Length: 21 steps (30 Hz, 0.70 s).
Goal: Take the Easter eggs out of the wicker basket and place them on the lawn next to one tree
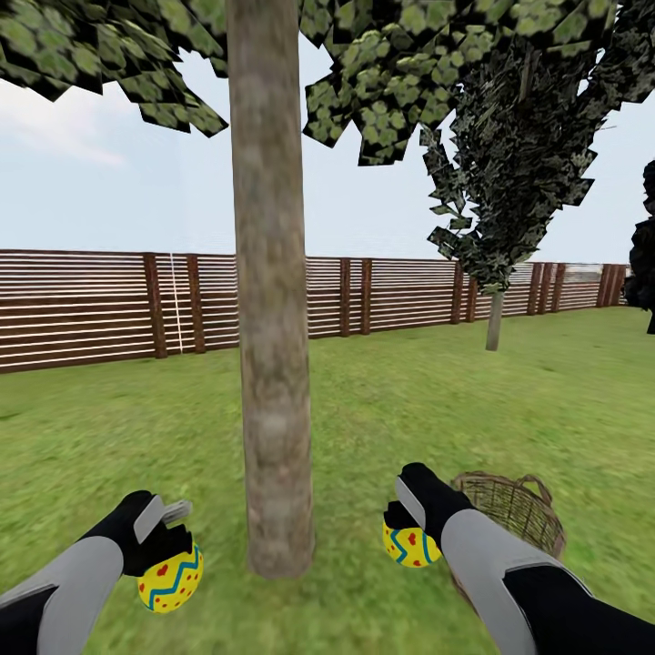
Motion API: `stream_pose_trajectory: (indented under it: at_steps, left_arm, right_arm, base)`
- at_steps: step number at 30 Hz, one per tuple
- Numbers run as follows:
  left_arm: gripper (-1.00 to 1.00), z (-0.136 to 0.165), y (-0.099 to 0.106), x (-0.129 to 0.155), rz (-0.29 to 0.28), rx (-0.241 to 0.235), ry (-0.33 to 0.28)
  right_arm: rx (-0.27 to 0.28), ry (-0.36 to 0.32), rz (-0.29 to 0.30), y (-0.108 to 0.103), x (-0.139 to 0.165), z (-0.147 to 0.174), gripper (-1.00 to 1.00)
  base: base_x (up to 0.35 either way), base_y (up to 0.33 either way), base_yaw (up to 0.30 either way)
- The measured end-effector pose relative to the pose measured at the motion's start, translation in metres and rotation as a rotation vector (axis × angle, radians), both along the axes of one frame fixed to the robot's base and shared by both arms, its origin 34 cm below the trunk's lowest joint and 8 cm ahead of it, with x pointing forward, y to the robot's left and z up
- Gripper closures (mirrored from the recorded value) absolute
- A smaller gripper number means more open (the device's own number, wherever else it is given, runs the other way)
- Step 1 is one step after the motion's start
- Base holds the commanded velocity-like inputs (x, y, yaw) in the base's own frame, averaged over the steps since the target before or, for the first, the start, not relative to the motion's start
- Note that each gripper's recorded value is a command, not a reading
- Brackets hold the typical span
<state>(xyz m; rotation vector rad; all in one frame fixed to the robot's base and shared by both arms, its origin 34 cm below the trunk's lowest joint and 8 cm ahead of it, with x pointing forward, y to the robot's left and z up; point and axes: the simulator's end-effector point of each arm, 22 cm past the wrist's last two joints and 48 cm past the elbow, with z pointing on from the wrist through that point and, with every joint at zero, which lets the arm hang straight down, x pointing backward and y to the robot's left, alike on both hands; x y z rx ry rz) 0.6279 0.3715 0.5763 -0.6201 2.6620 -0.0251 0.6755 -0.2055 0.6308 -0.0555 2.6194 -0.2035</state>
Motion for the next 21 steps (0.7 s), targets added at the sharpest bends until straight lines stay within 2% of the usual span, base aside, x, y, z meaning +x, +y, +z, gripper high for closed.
stream_pose_trajectory:
  at_steps: [21]
  left_arm:
    - [1.0, -0.045, -0.001, -0.009, -0.002, 0.001, -0.002]
  right_arm:
    - [0.004, 0.001, 0.006, 0.005, -0.01, -0.045, 1.0]
  base:
    - [0.0, 0.0, 0.0]
